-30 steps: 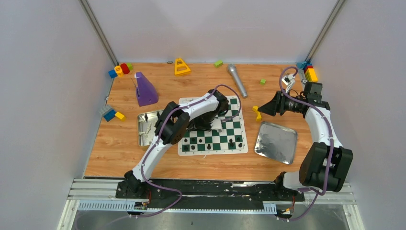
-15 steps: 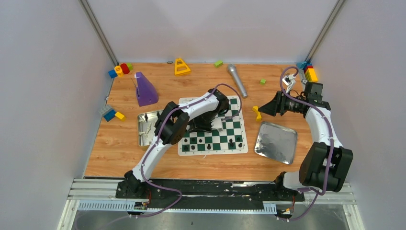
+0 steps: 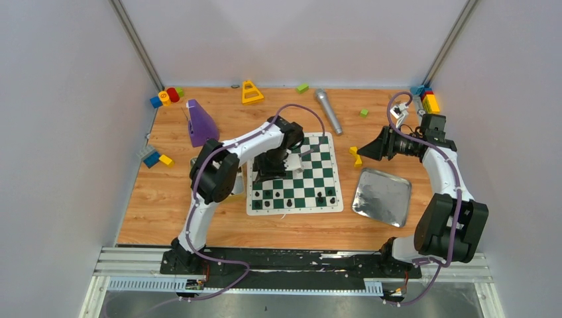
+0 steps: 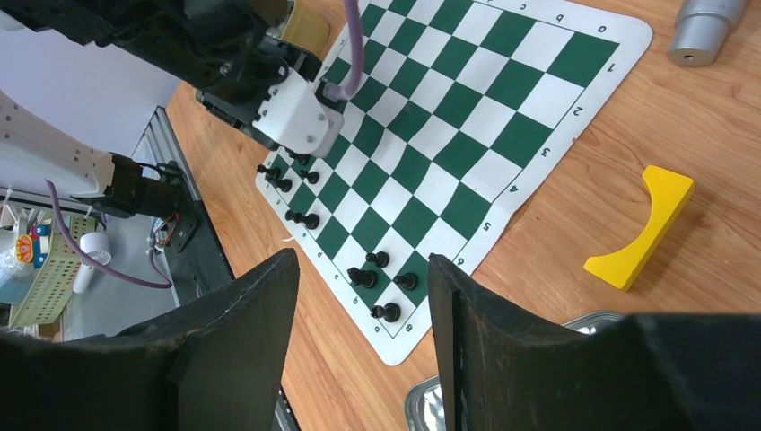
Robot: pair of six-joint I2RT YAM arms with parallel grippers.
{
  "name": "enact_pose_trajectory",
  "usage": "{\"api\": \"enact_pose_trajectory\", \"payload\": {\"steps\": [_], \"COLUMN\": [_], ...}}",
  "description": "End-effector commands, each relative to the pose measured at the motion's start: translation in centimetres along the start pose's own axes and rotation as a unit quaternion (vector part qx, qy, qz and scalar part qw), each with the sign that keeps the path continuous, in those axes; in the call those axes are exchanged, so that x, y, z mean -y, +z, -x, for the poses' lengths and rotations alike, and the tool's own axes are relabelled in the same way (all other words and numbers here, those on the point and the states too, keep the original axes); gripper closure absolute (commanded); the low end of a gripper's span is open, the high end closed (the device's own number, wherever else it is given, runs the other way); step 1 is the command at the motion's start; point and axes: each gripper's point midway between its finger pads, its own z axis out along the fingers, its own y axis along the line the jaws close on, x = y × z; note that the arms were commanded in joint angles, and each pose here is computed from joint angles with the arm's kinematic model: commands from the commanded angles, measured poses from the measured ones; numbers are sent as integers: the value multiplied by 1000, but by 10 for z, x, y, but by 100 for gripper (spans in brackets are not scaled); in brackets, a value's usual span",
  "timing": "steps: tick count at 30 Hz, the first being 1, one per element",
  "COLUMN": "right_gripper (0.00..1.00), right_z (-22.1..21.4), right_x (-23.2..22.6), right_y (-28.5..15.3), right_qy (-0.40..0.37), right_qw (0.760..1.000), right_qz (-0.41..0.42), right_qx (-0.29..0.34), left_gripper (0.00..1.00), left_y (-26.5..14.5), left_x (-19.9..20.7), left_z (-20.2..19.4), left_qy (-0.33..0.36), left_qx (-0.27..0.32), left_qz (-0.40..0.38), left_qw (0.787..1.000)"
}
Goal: Set up the chess pieces on the board
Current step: Place the chess piece on the chessboard, then pick up the chess piece from the chessboard.
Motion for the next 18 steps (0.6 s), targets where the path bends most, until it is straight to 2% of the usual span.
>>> {"api": "enact_pose_trajectory", "payload": {"steps": [1, 8, 11, 18], "right_gripper": [44, 44, 44, 44], "right_z": [5, 5, 5, 5], "right_x": [-4, -2, -2, -3], "right_y": [-1, 0, -1, -1], "right_qy": [-20, -16, -15, -14], "right_qw": [1000, 1000, 1000, 1000], "right_qz": [14, 14, 14, 12], "right_qx": [9, 8, 8, 8], "left_gripper": [43, 52, 57, 62], "left_y": [-20, -16, -10, 13], "left_x": [-12, -21, -18, -12], "left_z": [17, 17, 17, 15], "left_qy": [-58, -121, -126, -129], "left_qx": [126, 226, 236, 233], "left_qz": [7, -9, -13, -21], "left_qw": [990, 966, 964, 964]}}
